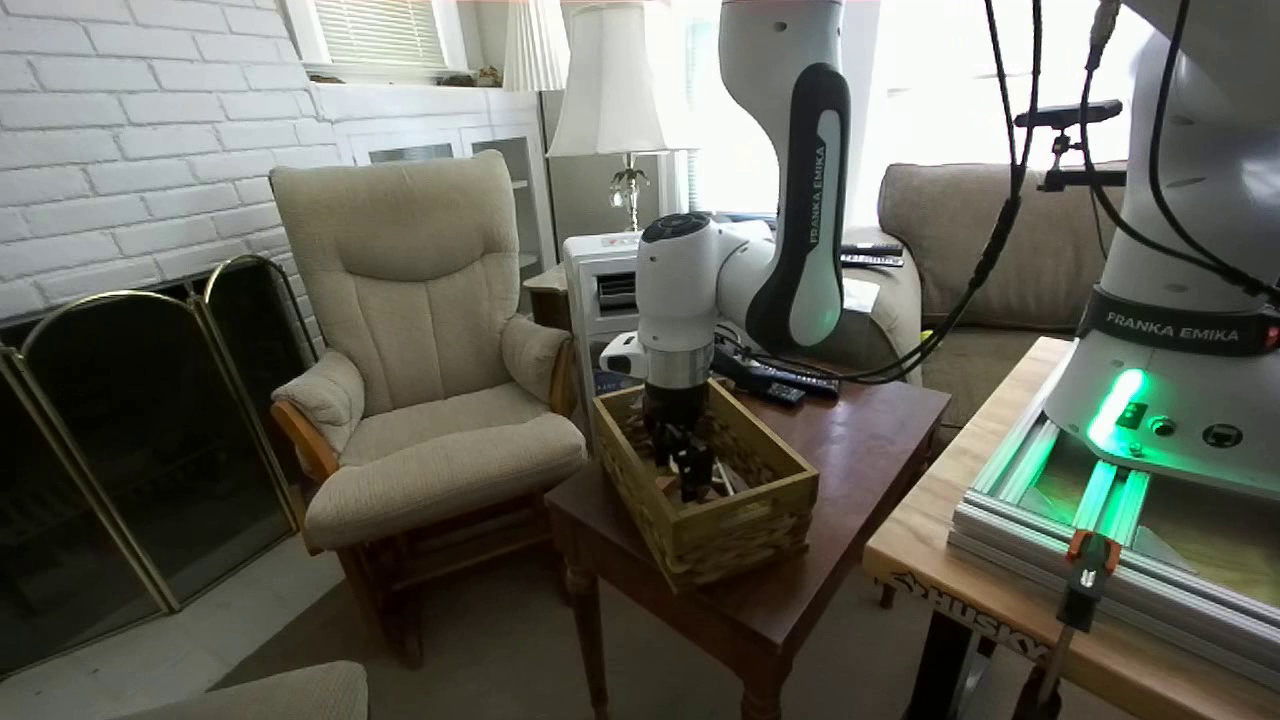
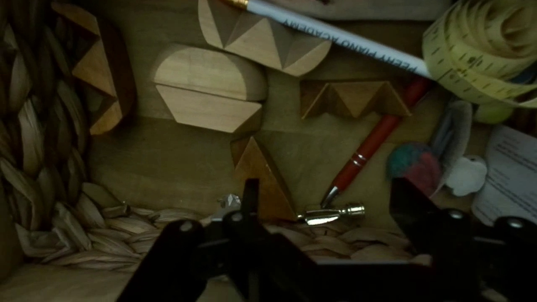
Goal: Remove on object from the basket and put it on top of the tower of objects
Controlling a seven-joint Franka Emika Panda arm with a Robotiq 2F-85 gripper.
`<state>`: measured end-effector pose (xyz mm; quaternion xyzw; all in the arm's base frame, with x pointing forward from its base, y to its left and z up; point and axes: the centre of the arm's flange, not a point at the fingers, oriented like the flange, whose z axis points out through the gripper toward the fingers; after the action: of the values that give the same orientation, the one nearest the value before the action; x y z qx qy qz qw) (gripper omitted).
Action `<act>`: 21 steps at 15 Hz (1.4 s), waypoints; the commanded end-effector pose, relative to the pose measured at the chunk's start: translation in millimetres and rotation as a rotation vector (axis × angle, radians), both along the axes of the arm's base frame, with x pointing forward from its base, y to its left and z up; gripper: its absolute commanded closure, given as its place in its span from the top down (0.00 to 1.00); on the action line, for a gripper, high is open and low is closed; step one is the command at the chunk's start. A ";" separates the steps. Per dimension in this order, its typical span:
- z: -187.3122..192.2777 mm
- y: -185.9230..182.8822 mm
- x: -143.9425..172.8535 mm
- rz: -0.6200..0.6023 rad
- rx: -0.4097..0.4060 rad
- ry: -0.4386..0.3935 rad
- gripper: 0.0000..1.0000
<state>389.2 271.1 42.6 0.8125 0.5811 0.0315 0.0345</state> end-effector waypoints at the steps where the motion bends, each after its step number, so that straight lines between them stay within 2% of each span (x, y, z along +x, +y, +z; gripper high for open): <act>1: 4.4 -0.6 -1.3 0.014 0.000 -0.011 1.00; 9: -8.8 6.4 27.4 0.072 -0.026 -0.054 1.00; 21: -41.0 4.8 39.5 0.170 -0.070 -0.020 1.00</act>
<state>421.9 273.5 12.9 0.7724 0.6315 0.0284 0.0622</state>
